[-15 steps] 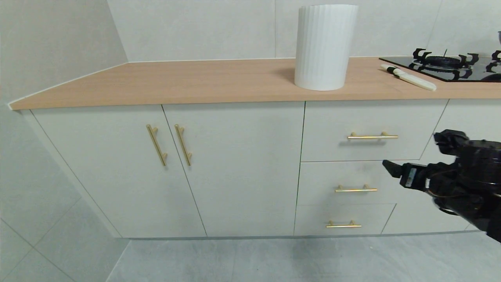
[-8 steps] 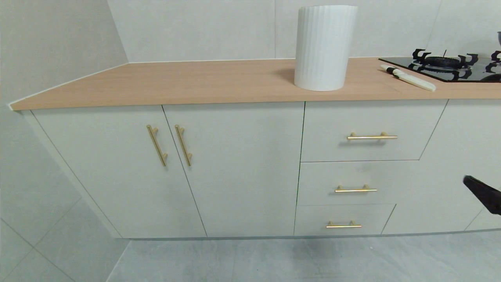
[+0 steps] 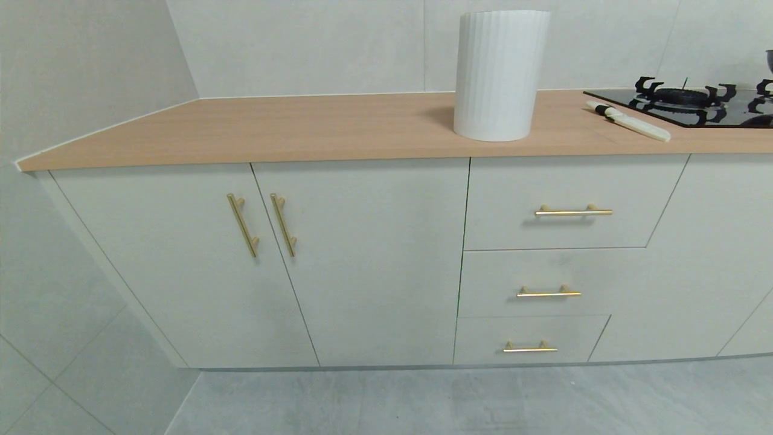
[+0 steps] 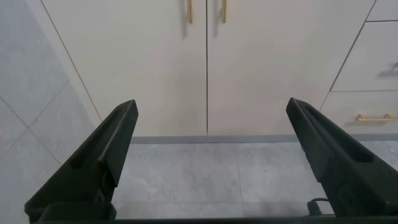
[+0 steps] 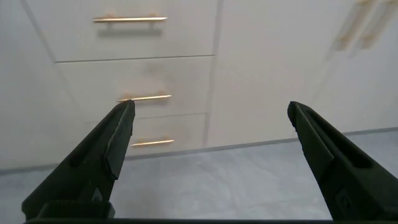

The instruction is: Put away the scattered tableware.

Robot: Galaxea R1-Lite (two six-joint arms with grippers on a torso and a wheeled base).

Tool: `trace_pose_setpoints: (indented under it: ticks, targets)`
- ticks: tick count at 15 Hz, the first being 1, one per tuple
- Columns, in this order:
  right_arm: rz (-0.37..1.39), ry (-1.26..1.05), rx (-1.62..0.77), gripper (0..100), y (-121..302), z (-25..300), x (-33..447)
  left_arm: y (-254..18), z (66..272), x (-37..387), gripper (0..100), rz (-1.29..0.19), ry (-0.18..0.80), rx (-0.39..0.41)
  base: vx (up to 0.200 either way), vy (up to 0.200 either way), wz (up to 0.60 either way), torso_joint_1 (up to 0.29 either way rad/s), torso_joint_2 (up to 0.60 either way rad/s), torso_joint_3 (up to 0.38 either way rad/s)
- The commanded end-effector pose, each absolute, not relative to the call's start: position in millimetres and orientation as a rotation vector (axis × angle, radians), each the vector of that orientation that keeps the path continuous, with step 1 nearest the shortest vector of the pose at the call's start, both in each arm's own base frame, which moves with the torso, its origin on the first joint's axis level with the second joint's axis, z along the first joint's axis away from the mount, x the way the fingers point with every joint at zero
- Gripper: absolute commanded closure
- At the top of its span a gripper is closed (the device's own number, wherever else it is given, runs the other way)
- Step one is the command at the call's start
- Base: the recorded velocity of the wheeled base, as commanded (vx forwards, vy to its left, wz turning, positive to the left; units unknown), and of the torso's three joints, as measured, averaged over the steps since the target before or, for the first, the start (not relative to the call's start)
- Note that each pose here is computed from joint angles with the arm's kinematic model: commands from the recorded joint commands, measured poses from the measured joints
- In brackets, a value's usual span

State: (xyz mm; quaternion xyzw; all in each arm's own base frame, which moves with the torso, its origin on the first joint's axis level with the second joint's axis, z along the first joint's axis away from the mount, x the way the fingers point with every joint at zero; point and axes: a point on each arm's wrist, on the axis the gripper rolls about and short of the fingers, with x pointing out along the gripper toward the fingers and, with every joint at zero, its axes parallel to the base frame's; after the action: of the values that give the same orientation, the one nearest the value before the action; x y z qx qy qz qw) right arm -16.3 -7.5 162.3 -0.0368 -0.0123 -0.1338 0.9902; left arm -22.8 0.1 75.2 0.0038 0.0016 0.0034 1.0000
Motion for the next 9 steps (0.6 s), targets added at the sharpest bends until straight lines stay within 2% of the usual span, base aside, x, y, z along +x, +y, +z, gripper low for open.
trace_pose_setpoints:
  ticks: [1, 4, 9]
  targets:
    - [-0.333, -0.118, -0.067, 0, -6, 150, -40, 0, 75, -23, 0, 0.008, 0.005, 0.008, 0.000, 0.000, 0.00, 0.000, 0.00, 0.000]
    - [-0.233, -0.159, -0.064, 0, -5, 136, -51, 0, 75, -23, 0, 0.008, 0.005, 0.008, 0.000, 0.000, 0.00, 0.000, 0.00, 0.000]
    - [-0.109, -0.085, -0.069, 0, -2, 108, -36, 0, 75, -23, 0, 0.008, 0.005, 0.008, 0.000, 0.000, 0.00, 0.000, 0.00, 0.000]
